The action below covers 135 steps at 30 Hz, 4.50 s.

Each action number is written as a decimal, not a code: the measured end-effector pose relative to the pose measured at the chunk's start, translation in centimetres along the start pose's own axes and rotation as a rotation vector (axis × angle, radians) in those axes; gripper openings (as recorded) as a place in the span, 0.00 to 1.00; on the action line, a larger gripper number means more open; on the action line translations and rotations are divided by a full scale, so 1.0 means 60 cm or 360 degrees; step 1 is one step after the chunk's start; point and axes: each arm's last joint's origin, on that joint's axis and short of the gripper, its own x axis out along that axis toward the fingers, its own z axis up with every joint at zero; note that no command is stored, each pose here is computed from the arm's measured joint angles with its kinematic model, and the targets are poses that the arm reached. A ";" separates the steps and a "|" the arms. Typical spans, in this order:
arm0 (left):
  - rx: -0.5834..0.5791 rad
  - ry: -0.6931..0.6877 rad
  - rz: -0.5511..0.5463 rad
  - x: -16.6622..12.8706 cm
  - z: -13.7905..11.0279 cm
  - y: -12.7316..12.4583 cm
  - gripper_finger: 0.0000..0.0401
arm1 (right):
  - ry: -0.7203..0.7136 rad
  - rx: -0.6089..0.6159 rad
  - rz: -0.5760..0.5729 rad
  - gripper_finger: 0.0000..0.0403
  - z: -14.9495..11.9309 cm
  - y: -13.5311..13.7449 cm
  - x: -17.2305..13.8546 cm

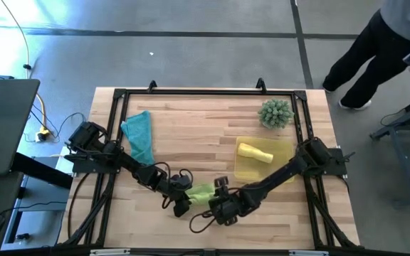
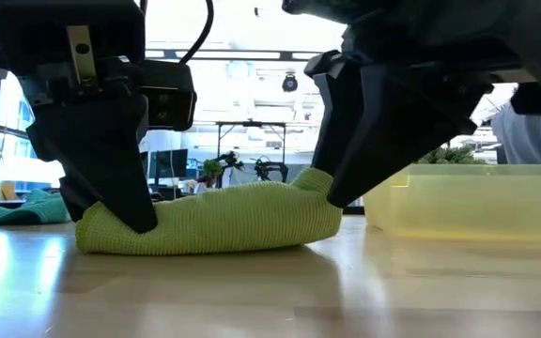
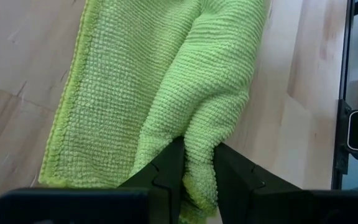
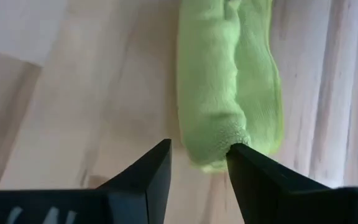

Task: Roll microfiber towels into tight, uniform cylinder then place into a basket
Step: Roll the green microfiber towel

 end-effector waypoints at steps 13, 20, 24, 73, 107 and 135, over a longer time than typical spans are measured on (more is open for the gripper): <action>0.0011 -0.0003 0.0001 0.000 0.000 0.000 0.17 | -0.0134 -0.0044 -0.0007 0.36 0.014 0.023 -0.019; 0.0011 -0.0003 0.0002 0.000 0.000 0.000 0.17 | -0.0212 0.0057 -0.0012 0.36 -0.013 0.008 0.024; 0.0011 -0.0002 0.0000 0.000 0.000 0.000 0.17 | -0.0226 -0.0001 -0.0037 0.36 -0.031 0.000 0.043; 0.1278 -0.0590 0.0119 -0.109 -0.044 -0.096 0.18 | -0.0155 0.1051 0.1057 0.01 -0.094 -0.135 0.125; 0.0760 -0.0405 0.0387 0.011 -0.077 -0.034 0.38 | -0.0462 0.0527 0.0936 0.30 -0.065 -0.171 0.040; 0.0619 -0.0438 0.0382 0.012 -0.077 -0.032 0.38 | -0.0839 -0.0052 0.0096 0.55 -0.043 -0.020 0.086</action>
